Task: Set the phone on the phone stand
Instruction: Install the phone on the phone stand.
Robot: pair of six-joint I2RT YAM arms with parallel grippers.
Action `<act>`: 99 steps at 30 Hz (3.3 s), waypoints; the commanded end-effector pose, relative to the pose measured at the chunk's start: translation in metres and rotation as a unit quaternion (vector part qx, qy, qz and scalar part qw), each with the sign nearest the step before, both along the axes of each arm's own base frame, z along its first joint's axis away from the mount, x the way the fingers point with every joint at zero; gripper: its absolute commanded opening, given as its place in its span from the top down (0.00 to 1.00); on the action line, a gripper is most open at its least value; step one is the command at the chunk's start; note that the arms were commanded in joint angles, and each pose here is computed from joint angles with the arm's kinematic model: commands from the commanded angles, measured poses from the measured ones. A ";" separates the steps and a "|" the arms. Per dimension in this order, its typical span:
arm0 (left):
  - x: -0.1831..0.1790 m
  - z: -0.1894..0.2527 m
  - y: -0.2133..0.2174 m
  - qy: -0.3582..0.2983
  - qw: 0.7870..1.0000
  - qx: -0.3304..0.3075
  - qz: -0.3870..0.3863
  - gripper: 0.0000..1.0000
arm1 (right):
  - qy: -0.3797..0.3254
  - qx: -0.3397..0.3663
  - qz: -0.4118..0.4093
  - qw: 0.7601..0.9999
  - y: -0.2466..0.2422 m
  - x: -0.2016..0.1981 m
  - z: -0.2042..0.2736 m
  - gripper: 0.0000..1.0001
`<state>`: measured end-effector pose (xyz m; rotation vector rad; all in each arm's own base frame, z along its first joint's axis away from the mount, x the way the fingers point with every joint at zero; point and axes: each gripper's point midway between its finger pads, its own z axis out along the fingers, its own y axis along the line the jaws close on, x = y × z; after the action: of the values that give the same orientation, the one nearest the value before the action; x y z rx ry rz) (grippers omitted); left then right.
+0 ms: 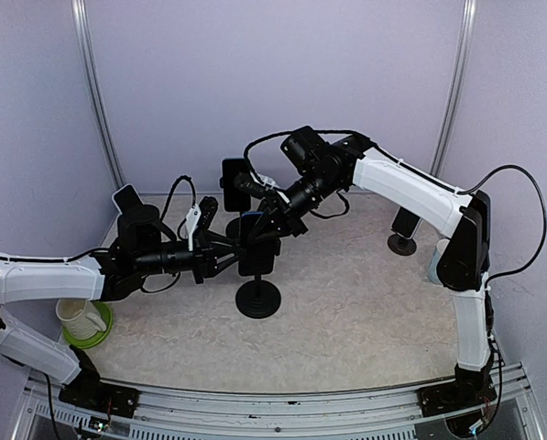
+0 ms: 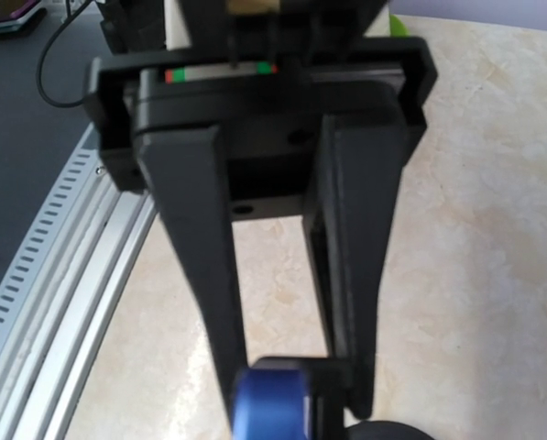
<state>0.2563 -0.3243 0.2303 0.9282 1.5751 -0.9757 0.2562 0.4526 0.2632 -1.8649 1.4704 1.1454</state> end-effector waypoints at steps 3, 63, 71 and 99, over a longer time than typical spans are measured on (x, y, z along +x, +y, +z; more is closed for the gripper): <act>-0.011 0.027 -0.002 -0.051 0.997 -0.040 -0.033 0.97 | -0.005 0.041 0.012 0.999 0.012 -0.005 0.024 1.00; -0.015 0.025 0.009 -0.009 0.995 -0.095 0.002 1.00 | 0.023 0.130 -0.132 0.982 -0.049 -0.007 0.063 0.27; -0.011 0.021 0.008 0.034 0.993 -0.111 0.010 1.00 | 0.079 0.121 -0.126 0.982 -0.058 -0.024 0.018 0.30; -0.031 0.018 0.005 0.051 0.989 -0.133 -0.025 1.00 | 0.140 0.114 -0.125 0.976 -0.035 -0.006 -0.028 0.60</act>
<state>0.2354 -0.3138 0.2274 0.7379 1.5400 -1.1739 0.2498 0.4113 0.2199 -1.3483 1.6566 1.3652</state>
